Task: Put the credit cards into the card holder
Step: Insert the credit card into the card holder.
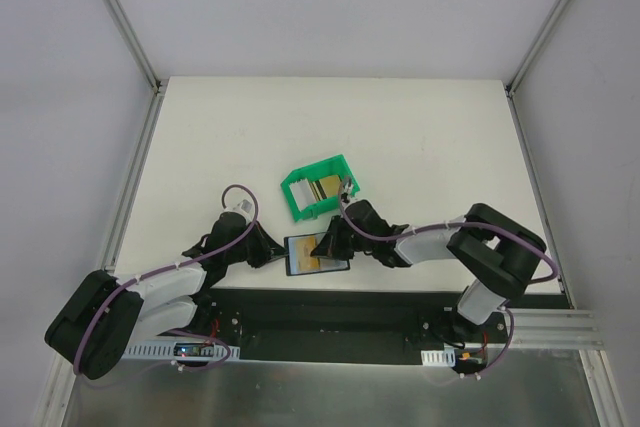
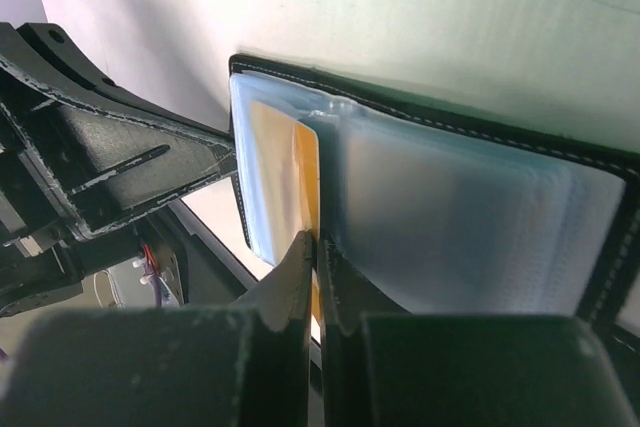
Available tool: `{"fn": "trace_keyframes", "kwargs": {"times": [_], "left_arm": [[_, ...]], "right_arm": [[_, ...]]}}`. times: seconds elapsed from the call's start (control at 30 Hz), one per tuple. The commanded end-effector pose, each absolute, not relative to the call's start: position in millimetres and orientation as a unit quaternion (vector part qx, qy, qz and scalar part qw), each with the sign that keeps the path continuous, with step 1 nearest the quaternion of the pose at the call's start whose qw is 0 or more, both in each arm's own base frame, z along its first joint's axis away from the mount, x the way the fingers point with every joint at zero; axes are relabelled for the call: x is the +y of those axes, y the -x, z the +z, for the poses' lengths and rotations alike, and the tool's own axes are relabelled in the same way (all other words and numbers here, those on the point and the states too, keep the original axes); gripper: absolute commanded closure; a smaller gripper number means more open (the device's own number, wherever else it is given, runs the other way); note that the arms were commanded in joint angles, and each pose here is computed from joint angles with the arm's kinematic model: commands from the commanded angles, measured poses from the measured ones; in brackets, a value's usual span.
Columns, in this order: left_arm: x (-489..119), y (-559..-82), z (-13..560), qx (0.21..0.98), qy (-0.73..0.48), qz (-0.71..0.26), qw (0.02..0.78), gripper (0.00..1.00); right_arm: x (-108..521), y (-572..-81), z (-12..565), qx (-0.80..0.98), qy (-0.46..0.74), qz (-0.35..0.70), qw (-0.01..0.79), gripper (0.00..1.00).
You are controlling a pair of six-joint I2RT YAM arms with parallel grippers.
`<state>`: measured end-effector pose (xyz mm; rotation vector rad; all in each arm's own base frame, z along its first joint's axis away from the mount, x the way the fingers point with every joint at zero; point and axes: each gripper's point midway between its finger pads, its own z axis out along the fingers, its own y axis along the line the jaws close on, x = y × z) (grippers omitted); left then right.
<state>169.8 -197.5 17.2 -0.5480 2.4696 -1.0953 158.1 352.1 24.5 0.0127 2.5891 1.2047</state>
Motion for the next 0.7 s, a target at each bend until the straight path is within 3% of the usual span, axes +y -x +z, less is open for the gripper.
{"fn": "trace_keyframes", "kwargs": {"times": [0.0, 0.17, 0.27, 0.67], "left_arm": [[-193.3, -173.8, 16.5, 0.880, 0.198, -0.382, 0.202, 1.00], [-192.9, -173.0, 15.8, 0.880, 0.198, -0.382, 0.201, 1.00], [-193.6, -172.8, 15.5, 0.881, 0.196, -0.382, 0.200, 1.00], [-195.4, -173.5, 18.6, 0.879, 0.193, -0.388, 0.201, 1.00]], "right_arm": [[358.9, -148.6, 19.5, 0.908, 0.025, 0.397, 0.129, 0.96], [336.7, -156.9, 24.5, 0.921, 0.024, 0.351, 0.169, 0.70], [326.0, -162.7, 32.7, 0.923, 0.026, 0.331, 0.195, 0.61], [364.0, -151.7, 35.7, 0.917, 0.072, 0.360, 0.156, 0.60]]}}
